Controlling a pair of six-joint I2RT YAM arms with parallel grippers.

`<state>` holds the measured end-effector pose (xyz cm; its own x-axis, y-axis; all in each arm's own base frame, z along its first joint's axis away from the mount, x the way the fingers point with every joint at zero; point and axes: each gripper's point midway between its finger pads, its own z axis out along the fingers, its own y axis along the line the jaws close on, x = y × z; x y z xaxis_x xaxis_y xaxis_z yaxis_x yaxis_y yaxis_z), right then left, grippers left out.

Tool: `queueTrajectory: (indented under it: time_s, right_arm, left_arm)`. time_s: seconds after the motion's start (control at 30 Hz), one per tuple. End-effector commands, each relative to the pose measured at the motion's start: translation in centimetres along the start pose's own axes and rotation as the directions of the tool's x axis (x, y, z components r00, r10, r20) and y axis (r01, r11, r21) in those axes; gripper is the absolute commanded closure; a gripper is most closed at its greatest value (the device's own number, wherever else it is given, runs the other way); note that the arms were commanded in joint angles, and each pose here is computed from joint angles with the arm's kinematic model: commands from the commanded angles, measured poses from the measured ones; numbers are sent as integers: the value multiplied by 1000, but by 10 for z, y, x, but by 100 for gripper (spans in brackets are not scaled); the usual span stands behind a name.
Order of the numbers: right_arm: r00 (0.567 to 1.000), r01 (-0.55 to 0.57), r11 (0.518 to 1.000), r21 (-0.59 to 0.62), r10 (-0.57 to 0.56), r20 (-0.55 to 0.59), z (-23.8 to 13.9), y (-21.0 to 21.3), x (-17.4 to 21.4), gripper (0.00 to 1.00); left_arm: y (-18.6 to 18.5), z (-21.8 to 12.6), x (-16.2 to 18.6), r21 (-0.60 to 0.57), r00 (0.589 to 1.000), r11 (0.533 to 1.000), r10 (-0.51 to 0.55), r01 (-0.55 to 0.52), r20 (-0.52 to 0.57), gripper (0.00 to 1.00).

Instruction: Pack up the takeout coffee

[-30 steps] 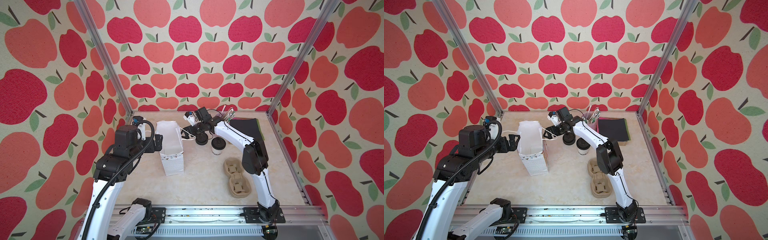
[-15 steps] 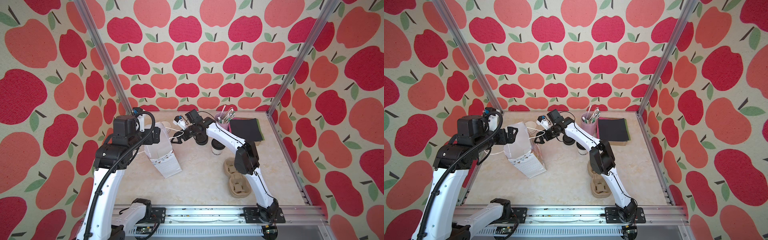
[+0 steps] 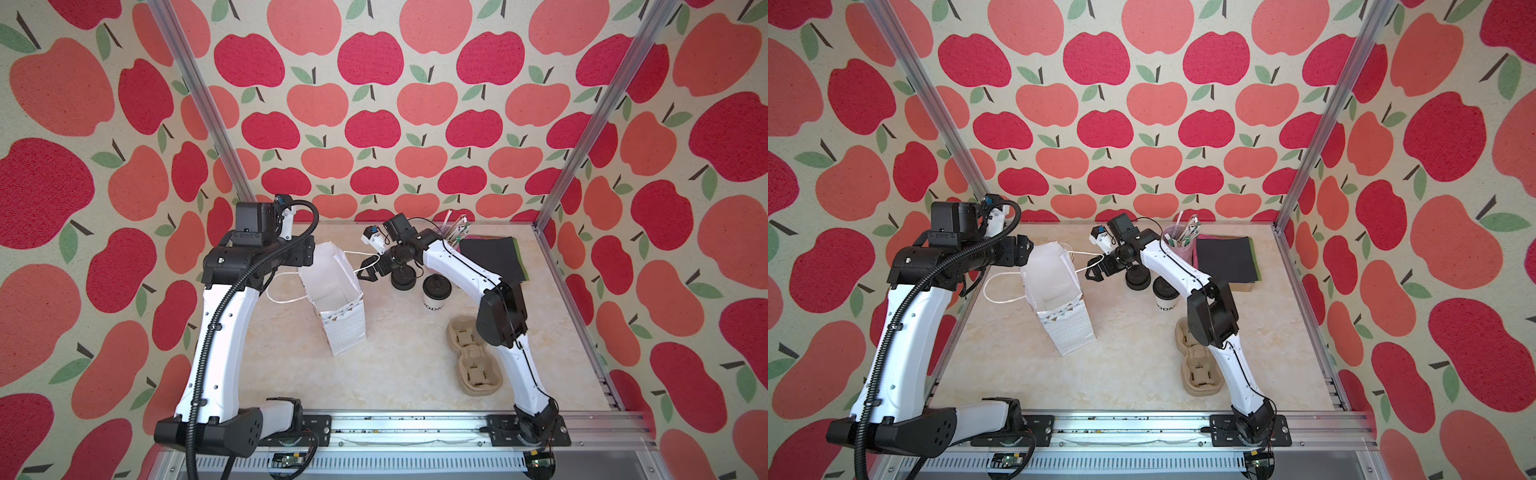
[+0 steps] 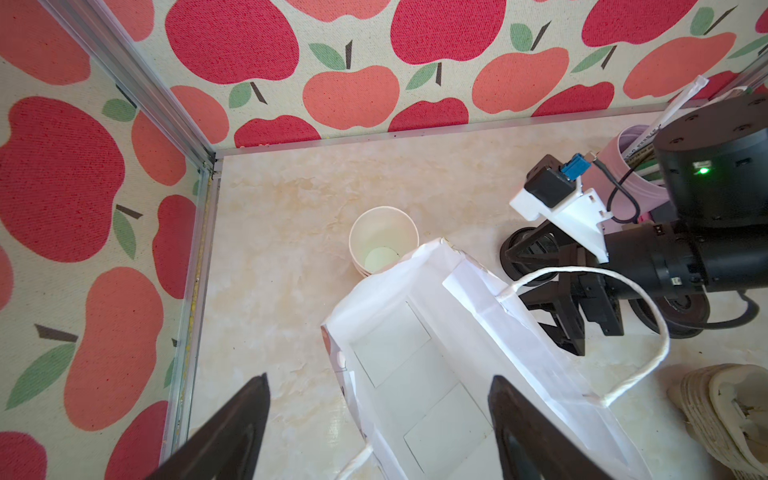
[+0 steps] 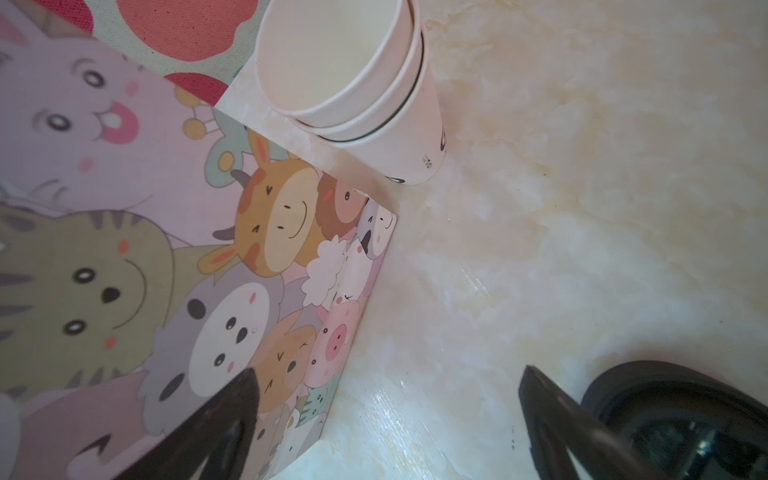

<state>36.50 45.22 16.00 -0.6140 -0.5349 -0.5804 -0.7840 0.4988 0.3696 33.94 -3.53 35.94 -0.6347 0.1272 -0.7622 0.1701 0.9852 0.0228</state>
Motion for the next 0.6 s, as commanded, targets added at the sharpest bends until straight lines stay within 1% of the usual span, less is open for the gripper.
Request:
queueTrajectory:
  time_s: [0.0,0.1,0.3,0.4,0.57]
  right_arm:
    - [999,47,994,94,-48,15,-32,-6,-2,1]
    - [999,40,979,202,-44,17,-49,-24,2,1]
    - [995,31,943,332,-60,76,-89,-37,11,1]
    - [993,18,923,384,-63,104,-111,-39,14,1]
    - [982,5,910,414,-83,171,-142,-31,16,1]
  left_arm:
    - [-1,4,-9,28,998,998,61,-61,-1,17]
    - [1,19,-9,50,996,996,77,-75,-48,19]
    - [4,50,-3,68,981,991,125,-116,-146,24]
    - [5,64,2,82,971,988,144,-130,-192,24]
    - [4,89,12,113,955,987,144,-118,-259,25]
